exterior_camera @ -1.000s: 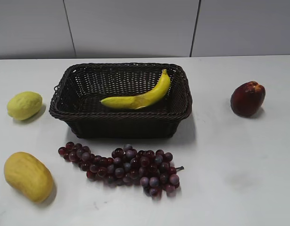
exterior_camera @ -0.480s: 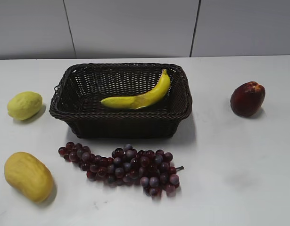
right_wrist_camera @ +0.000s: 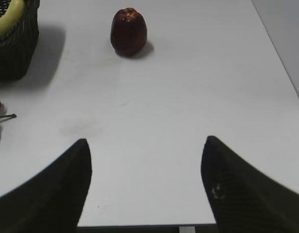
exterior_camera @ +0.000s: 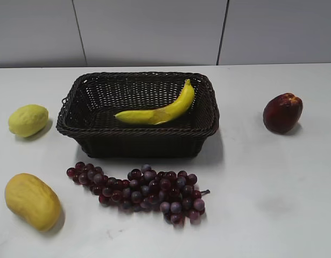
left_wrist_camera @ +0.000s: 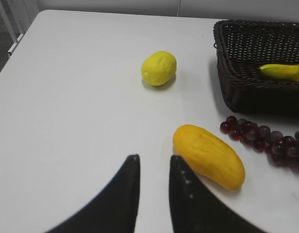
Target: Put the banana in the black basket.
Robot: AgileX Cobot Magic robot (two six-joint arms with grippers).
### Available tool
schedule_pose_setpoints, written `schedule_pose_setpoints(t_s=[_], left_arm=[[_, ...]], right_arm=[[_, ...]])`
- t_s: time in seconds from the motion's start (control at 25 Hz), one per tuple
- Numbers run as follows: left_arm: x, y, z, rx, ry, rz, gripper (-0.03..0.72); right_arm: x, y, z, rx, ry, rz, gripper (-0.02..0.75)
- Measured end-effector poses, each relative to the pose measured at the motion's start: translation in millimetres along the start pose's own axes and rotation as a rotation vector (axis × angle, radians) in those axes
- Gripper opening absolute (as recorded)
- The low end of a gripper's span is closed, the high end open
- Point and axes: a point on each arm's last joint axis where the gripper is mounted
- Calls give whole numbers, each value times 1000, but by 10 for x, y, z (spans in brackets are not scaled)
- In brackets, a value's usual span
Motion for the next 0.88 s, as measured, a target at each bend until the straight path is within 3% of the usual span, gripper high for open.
schedule_pose_setpoints(t_s=[0.88], left_arm=[[0,0,0,0,0,0,202]], right_arm=[[5,6,7,8,-5,-11,589]])
Point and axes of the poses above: a point on each arm's last joint axis where the gripper is mounted, y pointing out along that axis toward the gripper, z along the wrist's bending axis when the last joint is at zero, x = y × z, and after that the axes turned 1 degree about -y, right-handed
